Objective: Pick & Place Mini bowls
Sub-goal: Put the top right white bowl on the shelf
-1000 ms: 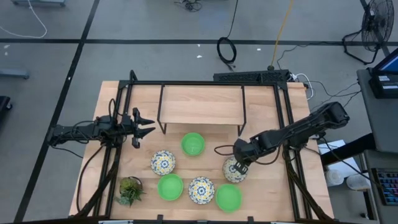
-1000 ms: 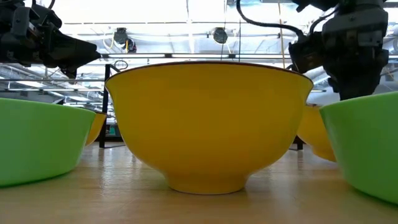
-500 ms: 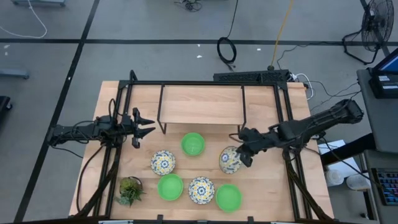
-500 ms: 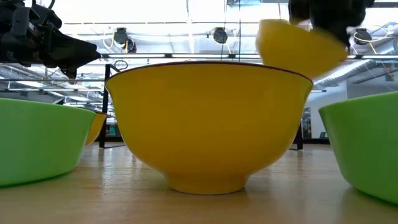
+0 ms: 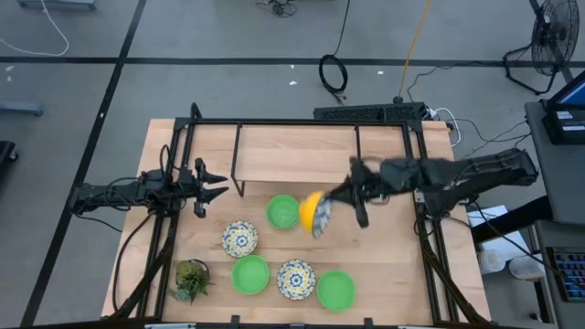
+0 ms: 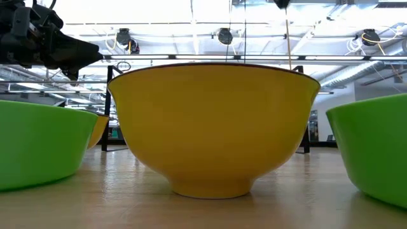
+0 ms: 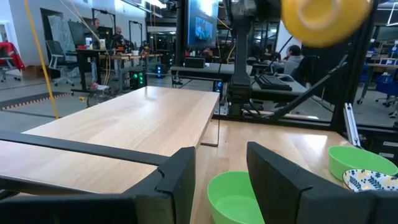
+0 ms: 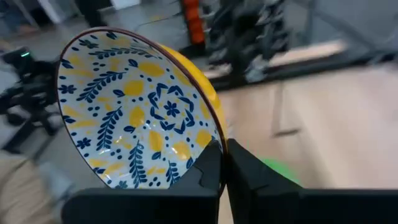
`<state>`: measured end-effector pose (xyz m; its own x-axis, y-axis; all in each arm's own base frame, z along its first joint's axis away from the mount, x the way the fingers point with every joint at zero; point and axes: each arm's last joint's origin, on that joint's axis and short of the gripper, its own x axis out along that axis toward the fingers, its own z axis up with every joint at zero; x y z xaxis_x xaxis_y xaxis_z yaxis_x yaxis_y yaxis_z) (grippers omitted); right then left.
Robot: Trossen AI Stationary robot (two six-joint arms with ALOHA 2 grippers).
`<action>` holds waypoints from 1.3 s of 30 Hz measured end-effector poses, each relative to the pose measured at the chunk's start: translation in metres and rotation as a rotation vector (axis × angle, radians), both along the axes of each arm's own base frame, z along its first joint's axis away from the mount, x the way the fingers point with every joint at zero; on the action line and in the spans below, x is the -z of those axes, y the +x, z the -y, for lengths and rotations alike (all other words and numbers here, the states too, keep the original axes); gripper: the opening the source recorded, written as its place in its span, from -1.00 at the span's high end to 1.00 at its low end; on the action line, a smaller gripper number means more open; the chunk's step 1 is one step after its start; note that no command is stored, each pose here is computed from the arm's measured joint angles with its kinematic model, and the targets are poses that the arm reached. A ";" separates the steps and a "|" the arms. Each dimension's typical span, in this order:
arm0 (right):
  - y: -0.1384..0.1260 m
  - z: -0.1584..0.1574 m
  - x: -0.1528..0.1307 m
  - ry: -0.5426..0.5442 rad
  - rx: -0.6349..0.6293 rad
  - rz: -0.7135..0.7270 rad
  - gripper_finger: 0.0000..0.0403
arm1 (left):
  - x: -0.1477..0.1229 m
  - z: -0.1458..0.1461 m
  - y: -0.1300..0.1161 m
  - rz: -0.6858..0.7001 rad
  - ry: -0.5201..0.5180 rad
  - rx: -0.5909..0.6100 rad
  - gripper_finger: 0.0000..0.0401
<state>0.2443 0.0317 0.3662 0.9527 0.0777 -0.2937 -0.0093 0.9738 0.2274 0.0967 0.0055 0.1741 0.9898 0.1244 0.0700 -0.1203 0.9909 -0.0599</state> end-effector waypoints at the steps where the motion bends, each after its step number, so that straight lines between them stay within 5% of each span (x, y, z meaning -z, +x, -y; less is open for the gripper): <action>1: 0.001 0.007 -0.012 -0.024 0.021 -0.006 1.00 | 0.000 0.000 0.000 0.000 0.000 0.000 0.26; 9: 0.017 0.072 -0.092 -0.072 0.255 -0.127 1.00 | 0.000 0.000 0.000 0.000 0.000 0.000 0.26; 15: 0.032 0.130 -0.111 -0.008 0.400 -0.282 1.00 | 0.000 0.000 0.000 0.000 0.000 0.000 0.26; 21: 0.043 0.185 -0.097 0.164 0.422 -0.416 1.00 | 0.000 0.000 0.000 0.000 0.000 0.000 0.26; 27: 0.033 0.216 -0.056 0.408 0.365 -0.713 1.00 | 0.000 0.000 0.000 0.000 0.000 0.000 0.26; 30: 0.025 0.223 -0.042 0.445 0.366 -0.843 1.00 | 0.000 0.000 0.000 0.001 0.000 0.000 0.26; 39: 0.024 0.227 -0.028 0.482 0.352 -0.871 1.00 | 0.000 0.000 0.000 0.000 0.000 0.000 0.26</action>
<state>0.2684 -0.1955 0.3945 0.4191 0.1288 -0.8987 0.6087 0.6946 0.3834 0.0967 0.0055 0.1741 0.9897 0.1247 0.0704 -0.1206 0.9909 -0.0599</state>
